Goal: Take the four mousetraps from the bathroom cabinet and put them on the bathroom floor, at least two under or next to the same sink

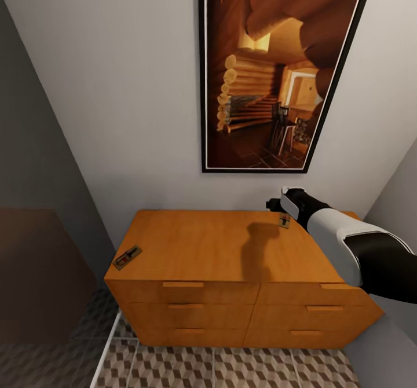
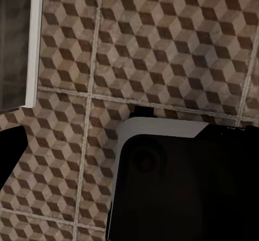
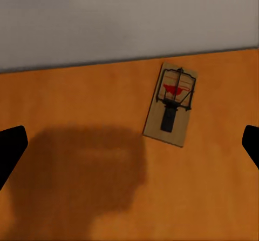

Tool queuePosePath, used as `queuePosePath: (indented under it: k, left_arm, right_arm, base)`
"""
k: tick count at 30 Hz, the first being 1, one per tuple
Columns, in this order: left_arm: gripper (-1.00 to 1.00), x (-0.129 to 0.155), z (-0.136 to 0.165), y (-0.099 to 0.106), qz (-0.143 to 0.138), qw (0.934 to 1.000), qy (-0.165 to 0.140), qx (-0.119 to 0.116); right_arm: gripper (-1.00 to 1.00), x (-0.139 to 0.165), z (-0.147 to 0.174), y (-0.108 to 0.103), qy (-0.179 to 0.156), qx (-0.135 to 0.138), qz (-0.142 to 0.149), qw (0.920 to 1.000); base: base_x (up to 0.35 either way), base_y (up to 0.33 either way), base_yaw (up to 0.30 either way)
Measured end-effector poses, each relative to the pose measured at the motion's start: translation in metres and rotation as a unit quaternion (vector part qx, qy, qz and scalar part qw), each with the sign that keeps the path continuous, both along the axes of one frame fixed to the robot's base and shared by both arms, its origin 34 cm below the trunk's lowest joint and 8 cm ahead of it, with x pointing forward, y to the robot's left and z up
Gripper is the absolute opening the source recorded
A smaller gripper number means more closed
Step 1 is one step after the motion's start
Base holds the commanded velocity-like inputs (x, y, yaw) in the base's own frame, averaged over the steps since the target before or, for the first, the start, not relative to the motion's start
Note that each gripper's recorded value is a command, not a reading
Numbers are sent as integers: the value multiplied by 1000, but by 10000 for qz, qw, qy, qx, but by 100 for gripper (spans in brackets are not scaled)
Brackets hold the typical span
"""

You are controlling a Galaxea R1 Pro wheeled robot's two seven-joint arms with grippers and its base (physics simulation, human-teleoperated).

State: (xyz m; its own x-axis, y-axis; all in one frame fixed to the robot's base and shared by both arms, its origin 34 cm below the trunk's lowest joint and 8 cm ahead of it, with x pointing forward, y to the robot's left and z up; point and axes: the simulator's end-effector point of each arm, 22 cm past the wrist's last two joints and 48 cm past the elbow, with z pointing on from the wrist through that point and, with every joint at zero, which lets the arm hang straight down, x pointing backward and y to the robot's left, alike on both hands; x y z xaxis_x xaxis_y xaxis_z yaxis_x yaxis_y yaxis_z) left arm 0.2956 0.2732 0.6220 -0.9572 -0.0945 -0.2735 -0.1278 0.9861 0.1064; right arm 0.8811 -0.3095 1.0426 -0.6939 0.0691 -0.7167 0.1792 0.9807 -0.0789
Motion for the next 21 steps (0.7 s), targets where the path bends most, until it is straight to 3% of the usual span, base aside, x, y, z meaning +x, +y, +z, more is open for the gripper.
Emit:
queuePosePath:
  k: [21]
  left_arm:
    - [100, -1, 0, 0, -1, 10000, 9, 2]
  right_arm:
    - [100, -15, -27, -28, 114, -1, -126, 9999]
  base:
    - [3, 0, 0]
